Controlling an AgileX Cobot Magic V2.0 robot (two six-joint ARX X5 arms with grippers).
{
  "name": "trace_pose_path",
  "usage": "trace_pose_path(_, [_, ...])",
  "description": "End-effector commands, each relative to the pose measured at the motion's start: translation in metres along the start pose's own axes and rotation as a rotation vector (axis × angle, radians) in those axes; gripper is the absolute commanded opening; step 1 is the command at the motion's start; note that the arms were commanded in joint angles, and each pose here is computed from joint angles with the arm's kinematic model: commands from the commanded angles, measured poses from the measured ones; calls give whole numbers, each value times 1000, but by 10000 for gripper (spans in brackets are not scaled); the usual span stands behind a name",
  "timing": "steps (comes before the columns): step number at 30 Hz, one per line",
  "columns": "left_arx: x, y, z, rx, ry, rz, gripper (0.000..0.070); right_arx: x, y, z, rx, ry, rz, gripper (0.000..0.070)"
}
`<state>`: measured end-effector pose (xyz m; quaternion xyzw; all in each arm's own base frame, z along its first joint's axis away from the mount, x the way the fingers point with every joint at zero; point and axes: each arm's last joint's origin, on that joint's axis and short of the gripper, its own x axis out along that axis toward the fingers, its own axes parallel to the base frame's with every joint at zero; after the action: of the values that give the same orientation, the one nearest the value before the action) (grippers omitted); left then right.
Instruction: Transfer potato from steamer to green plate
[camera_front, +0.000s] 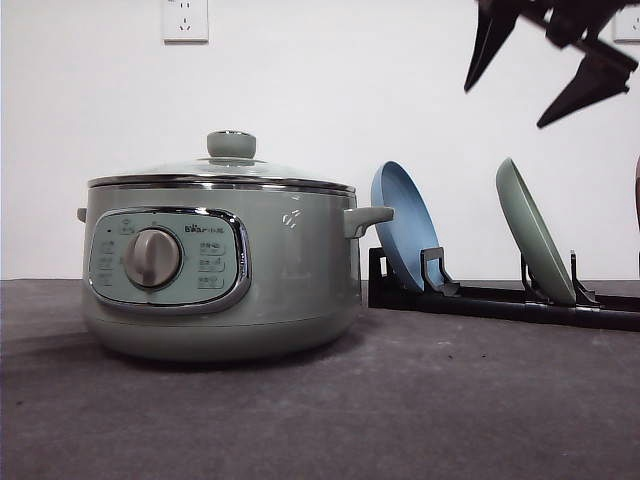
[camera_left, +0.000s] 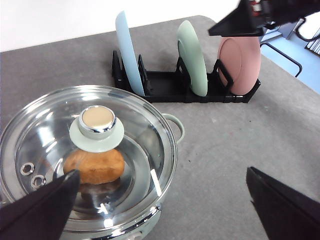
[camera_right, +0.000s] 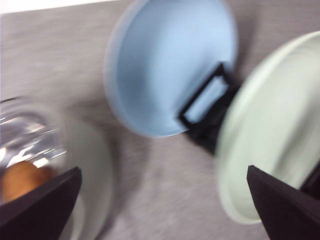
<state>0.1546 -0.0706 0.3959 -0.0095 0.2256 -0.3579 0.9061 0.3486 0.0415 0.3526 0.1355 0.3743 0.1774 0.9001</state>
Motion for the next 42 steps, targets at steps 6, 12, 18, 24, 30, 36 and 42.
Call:
trace_pose_path(6, [-2, -2, 5, 7, -6, -8, 700, 30, -13, 11, 29, -23, -66, 676])
trace_pose_path(12, [-2, -2, 4, 6, -2, -8, 700, 50, -27, 10, 75, -14, -94, 609])
trace_pose_path(18, [-2, -2, 2, -4, 21, -7, 700, 59, -36, 12, 80, -29, -101, 436])
trace_pose_path(24, [-2, -2, 0, -9, 35, -7, 700, 64, -42, 13, 82, -42, -102, 335])
trace_pose_path(30, [-2, -2, 0, -10, 36, -7, 700, 74, -47, 10, 92, -20, -78, 307])
trace_pose_path(36, [-2, -2, 0, -12, 40, -7, 700, 78, -49, 9, 97, -13, -83, 121])
trace_pose_path(42, [-2, -2, 0, -12, 41, -7, 700, 78, -48, 10, 95, -14, -61, 4])
